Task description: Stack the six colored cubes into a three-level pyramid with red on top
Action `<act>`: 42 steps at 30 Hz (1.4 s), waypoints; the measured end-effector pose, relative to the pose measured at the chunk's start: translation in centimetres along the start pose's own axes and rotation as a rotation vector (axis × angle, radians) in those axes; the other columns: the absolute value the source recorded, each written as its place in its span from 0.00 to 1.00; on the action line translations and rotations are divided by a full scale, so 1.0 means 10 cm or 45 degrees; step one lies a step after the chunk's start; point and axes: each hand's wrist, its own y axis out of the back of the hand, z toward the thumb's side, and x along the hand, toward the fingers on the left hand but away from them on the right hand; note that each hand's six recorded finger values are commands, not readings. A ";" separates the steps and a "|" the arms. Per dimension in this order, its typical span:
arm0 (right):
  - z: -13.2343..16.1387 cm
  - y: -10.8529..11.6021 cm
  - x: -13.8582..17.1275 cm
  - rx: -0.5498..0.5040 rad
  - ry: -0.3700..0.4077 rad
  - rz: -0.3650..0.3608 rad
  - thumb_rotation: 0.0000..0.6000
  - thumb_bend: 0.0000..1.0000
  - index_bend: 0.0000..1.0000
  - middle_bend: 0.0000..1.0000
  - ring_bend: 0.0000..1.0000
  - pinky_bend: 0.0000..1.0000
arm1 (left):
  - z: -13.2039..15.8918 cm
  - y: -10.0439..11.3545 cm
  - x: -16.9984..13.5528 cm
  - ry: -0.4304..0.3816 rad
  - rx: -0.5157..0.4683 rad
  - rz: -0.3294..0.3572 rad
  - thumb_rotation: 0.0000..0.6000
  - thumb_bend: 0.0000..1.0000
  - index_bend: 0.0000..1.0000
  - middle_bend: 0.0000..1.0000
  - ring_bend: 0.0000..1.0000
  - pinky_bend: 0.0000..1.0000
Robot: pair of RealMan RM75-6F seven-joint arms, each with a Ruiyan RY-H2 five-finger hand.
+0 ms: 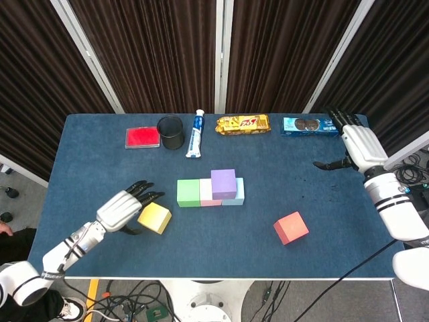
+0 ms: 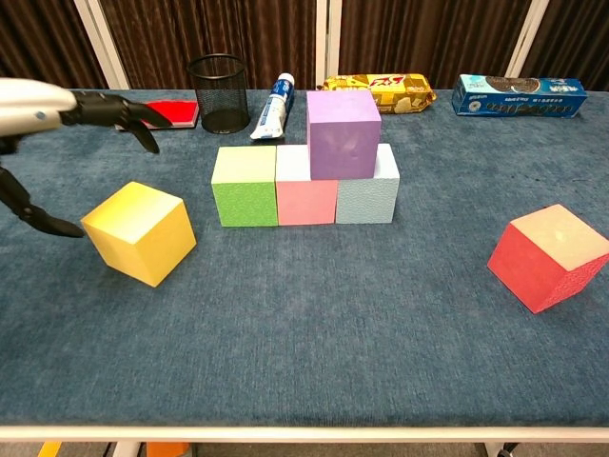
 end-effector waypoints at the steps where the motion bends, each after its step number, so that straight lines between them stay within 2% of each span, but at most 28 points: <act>1: -0.01 -0.01 0.00 0.002 -0.002 0.003 1.00 0.00 0.00 0.00 0.00 0.00 | -0.02 -0.02 0.03 0.001 0.002 -0.015 1.00 0.13 0.07 0.19 0.00 0.07; 5: -0.08 -0.01 -0.02 0.004 -0.021 -0.003 1.00 0.00 0.00 0.00 0.00 0.00 | -0.06 -0.08 0.09 -0.002 -0.019 -0.047 1.00 0.16 0.07 0.21 0.00 0.07; 15: -0.20 -0.10 -0.06 -0.002 -0.066 0.024 1.00 0.00 0.00 0.00 0.00 0.00 | -0.06 -0.21 0.14 -0.039 -0.033 -0.068 1.00 0.18 0.07 0.23 0.00 0.07; 19: -0.25 -0.12 -0.07 -0.007 -0.080 0.029 1.00 0.00 0.00 0.00 0.00 0.00 | -0.06 -0.25 0.16 -0.044 -0.037 -0.072 1.00 0.20 0.07 0.26 0.00 0.08; 25: -0.31 -0.13 -0.07 -0.014 -0.094 0.027 1.00 0.00 0.00 0.00 0.00 0.00 | -0.10 -0.24 0.19 -0.033 -0.057 -0.043 1.00 0.24 0.09 0.41 0.00 0.09; 30: -0.33 -0.09 -0.07 -0.024 -0.092 0.017 1.00 0.00 0.00 0.00 0.00 0.00 | -0.11 -0.11 0.11 -0.015 -0.092 0.004 1.00 0.26 0.10 0.51 0.07 0.14; 35: -0.30 -0.08 -0.08 -0.029 -0.078 0.017 1.00 0.00 0.00 0.00 0.00 0.00 | -0.24 0.09 -0.03 0.108 -0.169 0.074 1.00 0.26 0.10 0.54 0.11 0.18; 39: -0.25 -0.05 -0.09 -0.025 -0.060 0.014 1.00 0.00 0.00 0.00 0.00 0.00 | -0.35 0.28 -0.14 0.285 -0.293 0.150 1.00 0.26 0.11 0.56 0.14 0.18; 42: -0.22 -0.03 -0.08 -0.011 -0.053 0.012 1.00 0.00 0.00 0.00 0.00 0.00 | -0.37 0.40 -0.19 0.405 -0.333 0.177 1.00 0.26 0.11 0.56 0.14 0.18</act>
